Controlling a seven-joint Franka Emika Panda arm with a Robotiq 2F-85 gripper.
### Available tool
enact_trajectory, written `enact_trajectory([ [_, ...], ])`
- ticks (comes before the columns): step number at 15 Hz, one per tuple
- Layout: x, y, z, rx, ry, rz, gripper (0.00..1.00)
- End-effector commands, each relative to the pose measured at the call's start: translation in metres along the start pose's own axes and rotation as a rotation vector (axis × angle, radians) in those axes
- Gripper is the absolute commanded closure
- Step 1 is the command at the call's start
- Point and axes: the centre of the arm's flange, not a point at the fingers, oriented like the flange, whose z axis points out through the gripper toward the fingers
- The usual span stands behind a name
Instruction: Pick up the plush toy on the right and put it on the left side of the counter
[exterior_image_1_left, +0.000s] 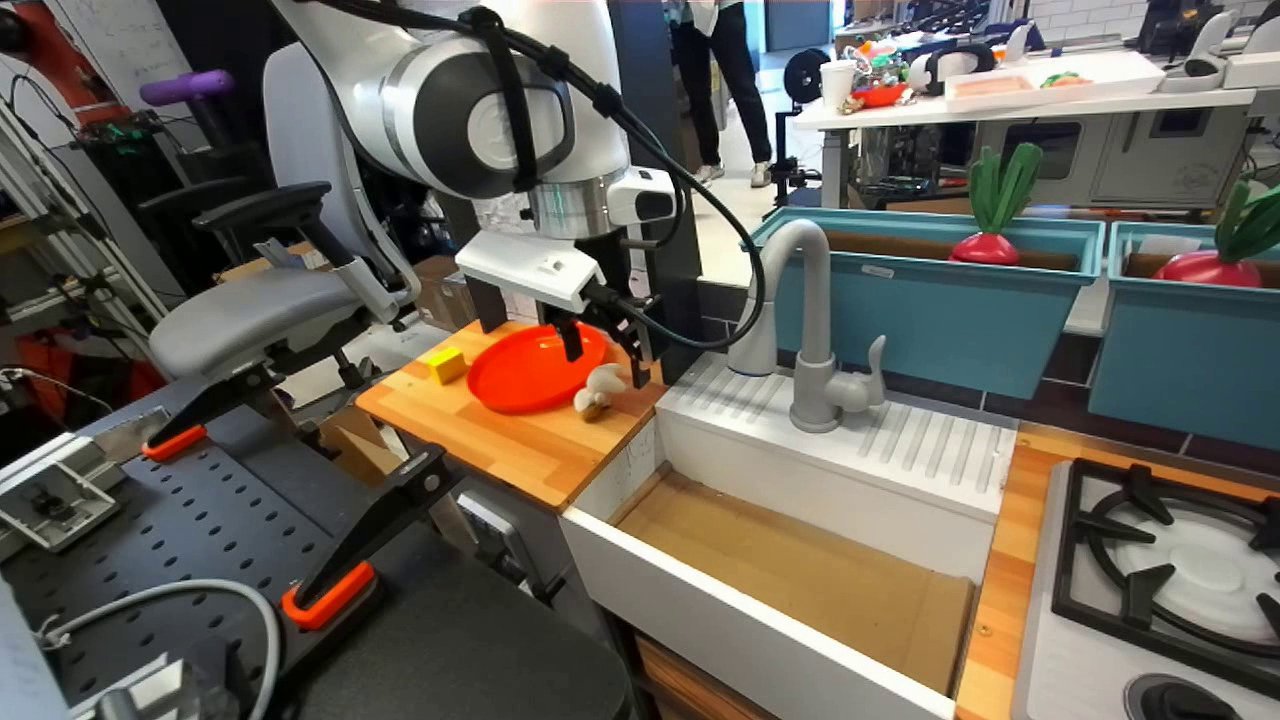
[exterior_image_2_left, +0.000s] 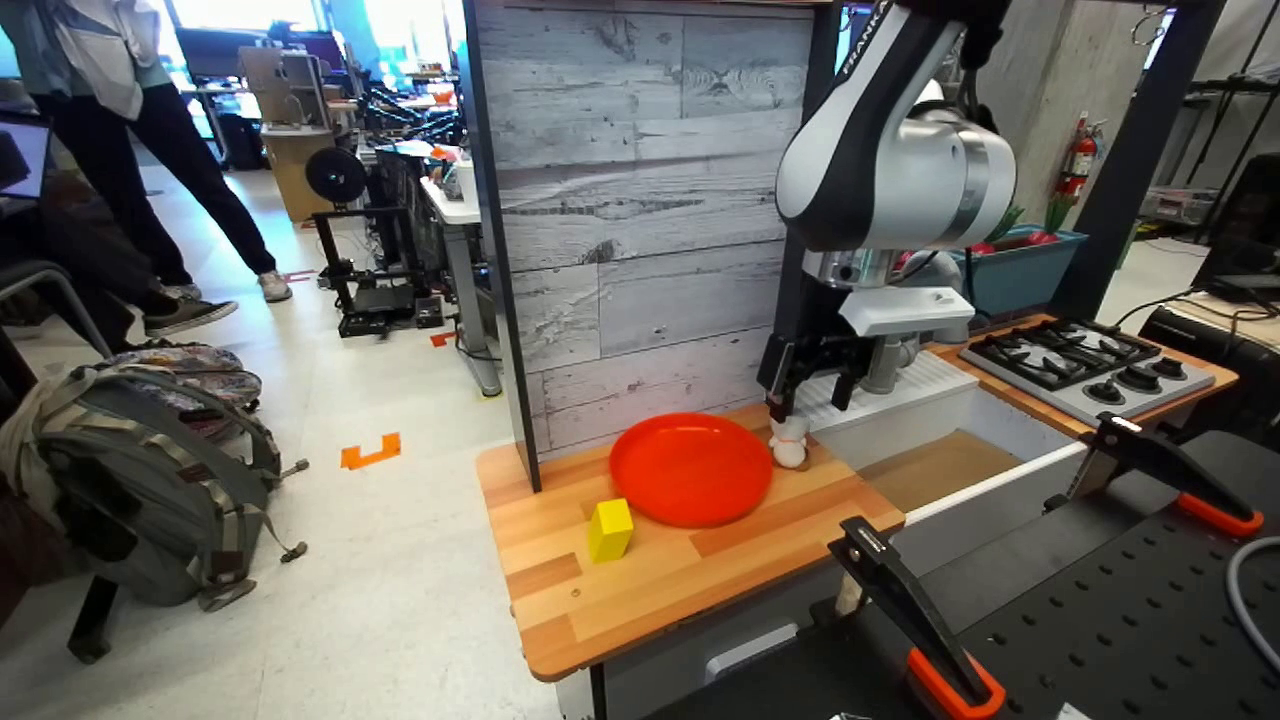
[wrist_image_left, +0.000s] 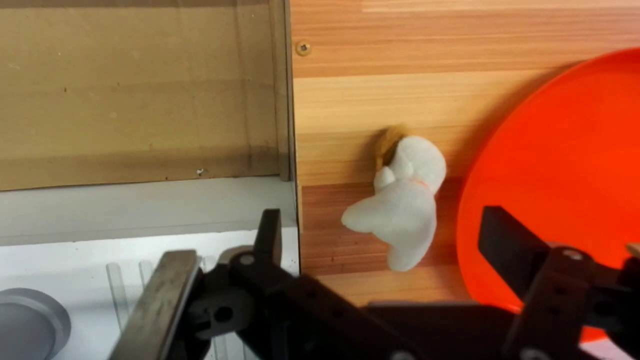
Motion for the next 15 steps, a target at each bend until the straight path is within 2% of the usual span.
enact_trajectory([
  [1,0.016,-0.004,0.012,-0.002,0.011,0.014,0.11],
  [2,0.018,-0.004,0.014,-0.002,0.010,0.015,0.26],
  [5,0.021,-0.002,0.019,-0.002,0.004,0.031,0.50],
  [6,0.021,-0.002,0.020,-0.003,0.002,0.036,0.52],
  [7,0.021,-0.001,0.021,-0.003,0.000,0.040,0.15],
  [8,0.022,-0.001,0.022,-0.003,-0.001,0.042,0.19],
  [9,0.023,0.000,0.023,-0.002,-0.004,0.043,0.18],
  [11,0.023,0.001,0.024,0.000,-0.013,0.040,0.05],
  [12,0.023,0.001,0.025,0.004,-0.017,0.038,0.47],
  [14,0.022,0.003,0.024,0.005,-0.019,0.037,0.43],
  [15,0.022,0.003,0.022,0.007,-0.016,0.038,0.50],
])
